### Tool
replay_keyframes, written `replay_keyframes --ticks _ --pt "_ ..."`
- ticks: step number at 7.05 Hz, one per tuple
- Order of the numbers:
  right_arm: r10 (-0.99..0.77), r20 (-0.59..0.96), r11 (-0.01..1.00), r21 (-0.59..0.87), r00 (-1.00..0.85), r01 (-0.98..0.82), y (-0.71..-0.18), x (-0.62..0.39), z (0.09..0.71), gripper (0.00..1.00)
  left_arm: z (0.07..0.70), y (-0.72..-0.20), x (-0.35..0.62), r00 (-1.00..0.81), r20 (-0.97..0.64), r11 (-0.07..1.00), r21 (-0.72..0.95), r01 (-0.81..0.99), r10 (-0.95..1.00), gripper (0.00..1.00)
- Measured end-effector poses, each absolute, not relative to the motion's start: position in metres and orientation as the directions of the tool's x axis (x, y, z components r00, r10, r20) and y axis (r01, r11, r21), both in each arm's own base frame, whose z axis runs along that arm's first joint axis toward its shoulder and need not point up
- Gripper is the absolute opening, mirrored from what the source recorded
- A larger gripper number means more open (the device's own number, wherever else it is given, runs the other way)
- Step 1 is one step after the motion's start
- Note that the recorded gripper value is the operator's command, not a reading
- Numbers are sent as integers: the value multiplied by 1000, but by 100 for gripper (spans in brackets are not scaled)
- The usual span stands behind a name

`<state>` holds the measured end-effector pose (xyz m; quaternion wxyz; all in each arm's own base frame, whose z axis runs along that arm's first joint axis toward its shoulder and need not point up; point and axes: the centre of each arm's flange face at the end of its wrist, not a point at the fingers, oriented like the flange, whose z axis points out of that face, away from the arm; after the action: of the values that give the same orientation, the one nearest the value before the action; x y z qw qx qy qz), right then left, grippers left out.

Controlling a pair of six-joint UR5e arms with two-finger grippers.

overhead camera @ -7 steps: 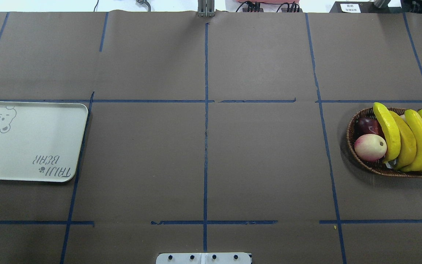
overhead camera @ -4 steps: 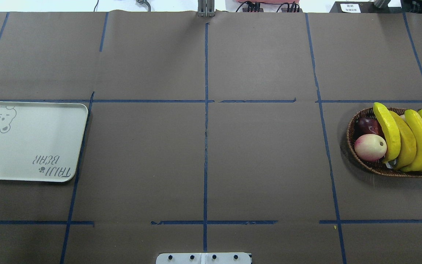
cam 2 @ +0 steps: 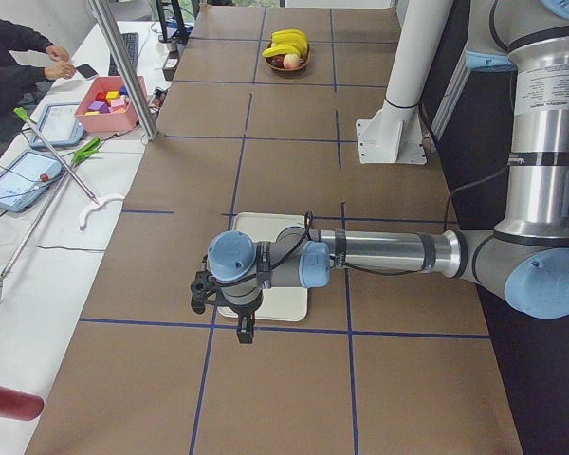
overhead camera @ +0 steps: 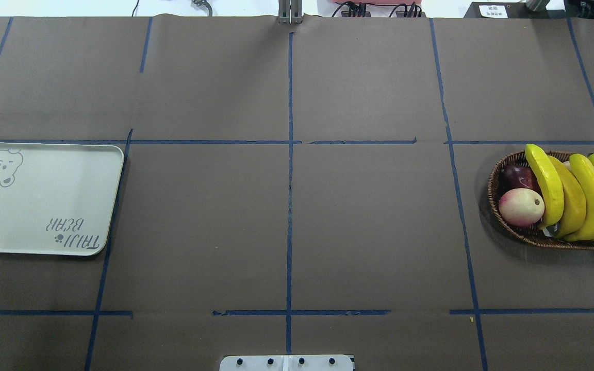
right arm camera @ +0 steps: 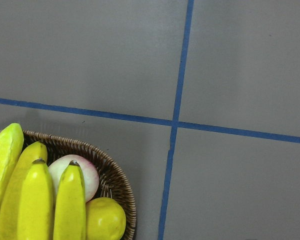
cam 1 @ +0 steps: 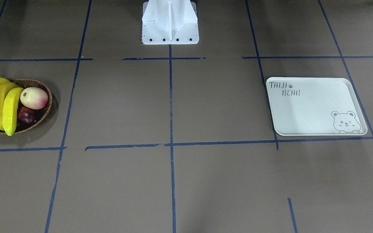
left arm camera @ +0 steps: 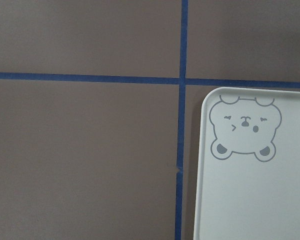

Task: Transfer all bananas from basket to plate

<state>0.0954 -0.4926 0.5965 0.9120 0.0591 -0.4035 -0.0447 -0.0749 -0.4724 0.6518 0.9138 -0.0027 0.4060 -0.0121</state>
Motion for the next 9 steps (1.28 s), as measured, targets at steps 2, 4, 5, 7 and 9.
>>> replay_keyframes --ticks 2,4,5,7,9 --pt "-67 749 994 105 660 -18 -474 74 565 97 652 -472 -75 669 -743 1000 -10 16 -17 100" --pt "-49 757 995 90 652 -31 -434 41 539 97 651 -472 -75 668 -744 1000 -5 13 -12 100" --pt "-58 761 993 111 646 -42 -407 32 546 97 652 -472 -75 668 -744 1000 -7 14 -14 100" --pt "-59 780 987 140 623 -82 -367 7 564 97 651 -472 -75 668 -744 1000 -9 17 -18 100" --pt "-59 774 992 118 631 -53 -361 -26 581 95 650 -473 -75 668 -744 1000 -8 18 -18 100"
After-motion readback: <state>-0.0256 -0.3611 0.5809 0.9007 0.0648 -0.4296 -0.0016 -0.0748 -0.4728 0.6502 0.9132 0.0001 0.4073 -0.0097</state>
